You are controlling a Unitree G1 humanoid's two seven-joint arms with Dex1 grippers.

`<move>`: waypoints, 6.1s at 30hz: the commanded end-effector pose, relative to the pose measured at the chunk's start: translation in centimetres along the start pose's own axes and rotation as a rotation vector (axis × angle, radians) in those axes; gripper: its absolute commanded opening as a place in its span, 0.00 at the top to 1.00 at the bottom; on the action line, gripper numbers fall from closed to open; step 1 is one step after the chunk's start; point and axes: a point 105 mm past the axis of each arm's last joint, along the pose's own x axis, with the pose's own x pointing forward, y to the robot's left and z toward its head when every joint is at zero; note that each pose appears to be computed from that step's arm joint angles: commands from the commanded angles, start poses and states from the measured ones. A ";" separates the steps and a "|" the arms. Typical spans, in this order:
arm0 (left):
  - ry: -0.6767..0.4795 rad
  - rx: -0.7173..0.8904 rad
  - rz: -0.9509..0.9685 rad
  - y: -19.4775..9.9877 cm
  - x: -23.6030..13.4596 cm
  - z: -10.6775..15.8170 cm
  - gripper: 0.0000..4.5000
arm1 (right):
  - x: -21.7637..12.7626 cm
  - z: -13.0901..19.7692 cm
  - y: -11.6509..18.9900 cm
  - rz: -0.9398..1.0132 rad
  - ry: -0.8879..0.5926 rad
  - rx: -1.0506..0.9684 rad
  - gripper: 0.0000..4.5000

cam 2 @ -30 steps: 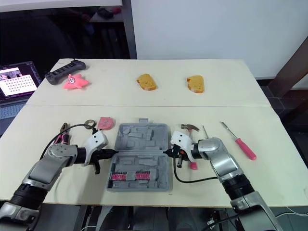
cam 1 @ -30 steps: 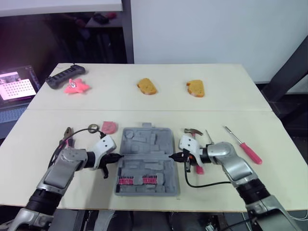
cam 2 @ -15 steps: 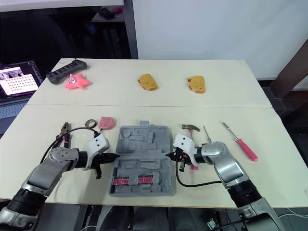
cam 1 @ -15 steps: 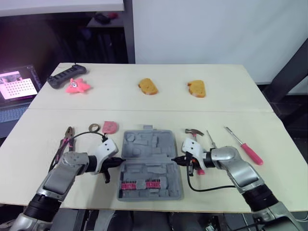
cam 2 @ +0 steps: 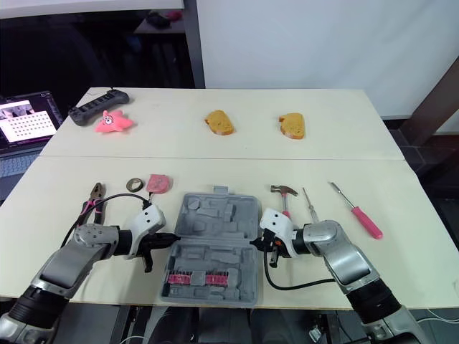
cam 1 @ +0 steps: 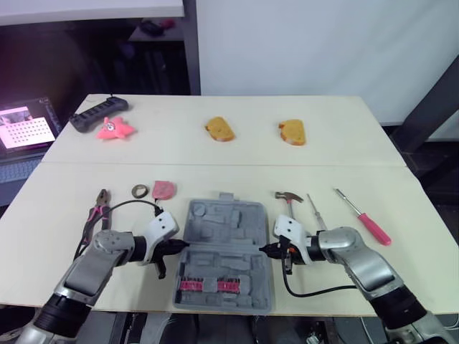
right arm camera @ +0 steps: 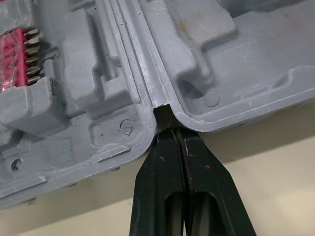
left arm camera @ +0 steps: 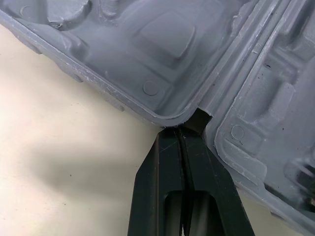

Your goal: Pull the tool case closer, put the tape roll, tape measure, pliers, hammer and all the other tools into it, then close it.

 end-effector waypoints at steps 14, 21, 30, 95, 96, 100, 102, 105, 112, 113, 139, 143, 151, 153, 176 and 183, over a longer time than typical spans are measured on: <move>0.090 -0.129 -0.082 -3.1 -1.6 -2.6 1.00 | -0.2 -1.3 3.0 0.117 0.051 0.029 0.99; 0.114 -0.138 -0.111 -4.2 -1.6 -3.3 1.00 | -0.1 -1.6 3.7 0.138 0.060 0.041 0.99; 0.085 -0.104 -0.017 -2.0 -1.5 -3.0 1.00 | -0.1 -1.9 2.8 0.095 0.073 0.032 0.99; -0.196 -0.128 0.324 3.8 -16.0 -6.5 0.23 | -16.3 -4.4 -3.4 -0.277 -0.191 0.171 0.26; -0.207 -0.140 0.369 4.0 -17.3 -7.3 0.15 | -17.5 -5.0 -3.9 -0.323 -0.196 0.176 0.16; -0.253 -0.186 0.616 5.4 -22.9 -10.0 0.00 | -20.6 -6.3 -5.3 -0.456 -0.224 0.195 0.01; -0.290 -0.206 0.731 5.8 -25.2 -10.8 0.00 | -21.6 -6.8 -5.9 -0.494 -0.248 0.210 0.01; -0.328 -0.239 0.802 5.6 -26.7 -11.5 0.00 | -22.0 -6.3 -6.7 -0.505 -0.323 0.247 0.01; -0.347 -0.199 0.790 5.3 -26.0 -9.8 0.00 | -19.3 0.0 -7.4 -0.341 -0.460 0.231 0.01; -0.342 -0.189 0.783 5.1 -25.7 -9.5 0.00 | -18.5 1.2 -7.1 -0.285 -0.471 0.226 0.01; -0.335 -0.311 0.721 11.2 -11.7 1.7 0.00 | -10.5 16.5 -1.9 -0.012 -0.314 -0.362 0.01; -0.225 -0.331 0.667 12.7 -10.1 1.1 0.00 | -10.7 16.2 -2.0 -0.086 -0.302 -0.354 0.01; -0.141 -0.242 0.600 15.4 -7.9 2.0 0.39 | -11.4 15.5 -2.0 -0.149 -0.280 -0.333 0.00; -0.127 -0.216 0.595 15.7 -7.5 2.1 0.39 | -11.7 15.4 -2.1 -0.161 -0.276 -0.331 0.00; -0.063 -0.187 0.617 17.9 -4.8 1.8 0.90 | -13.3 15.2 -1.8 -0.258 -0.262 -0.349 0.00; -0.118 -0.107 0.594 17.2 -8.7 5.4 0.99 | -13.1 15.4 -1.4 -0.229 -0.267 -0.351 0.00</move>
